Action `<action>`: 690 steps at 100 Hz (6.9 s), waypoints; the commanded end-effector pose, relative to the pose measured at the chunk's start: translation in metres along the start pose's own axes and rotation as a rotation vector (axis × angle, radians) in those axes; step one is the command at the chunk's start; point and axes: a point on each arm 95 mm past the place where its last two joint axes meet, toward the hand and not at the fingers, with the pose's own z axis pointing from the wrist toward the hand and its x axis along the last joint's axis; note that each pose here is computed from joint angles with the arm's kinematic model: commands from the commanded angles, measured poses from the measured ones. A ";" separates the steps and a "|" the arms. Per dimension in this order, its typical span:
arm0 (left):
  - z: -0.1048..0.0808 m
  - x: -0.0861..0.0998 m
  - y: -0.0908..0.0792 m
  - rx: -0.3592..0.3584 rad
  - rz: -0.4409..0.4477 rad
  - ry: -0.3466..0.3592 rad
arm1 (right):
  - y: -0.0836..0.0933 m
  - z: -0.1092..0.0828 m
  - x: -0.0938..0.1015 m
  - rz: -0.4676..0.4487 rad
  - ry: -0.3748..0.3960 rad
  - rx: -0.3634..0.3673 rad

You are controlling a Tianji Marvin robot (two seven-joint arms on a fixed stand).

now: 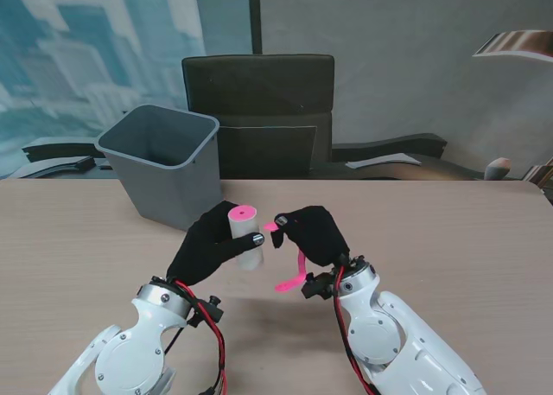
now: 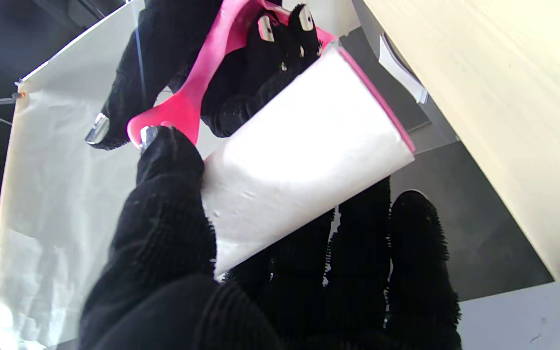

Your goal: Replace a lint-roller refill

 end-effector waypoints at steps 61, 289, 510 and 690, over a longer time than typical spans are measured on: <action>0.002 0.010 0.026 -0.094 -0.164 -0.091 | 0.000 0.004 0.005 -0.099 0.040 -0.042; 0.003 0.009 0.037 -0.127 -0.236 -0.137 | -0.002 0.006 0.010 -0.089 0.031 -0.109; 0.007 0.004 0.038 -0.107 -0.142 -0.059 | -0.014 0.008 0.006 0.025 -0.038 -0.084; 0.020 -0.027 0.010 -0.092 0.335 0.181 | 0.022 -0.005 0.008 -0.046 -0.049 -0.107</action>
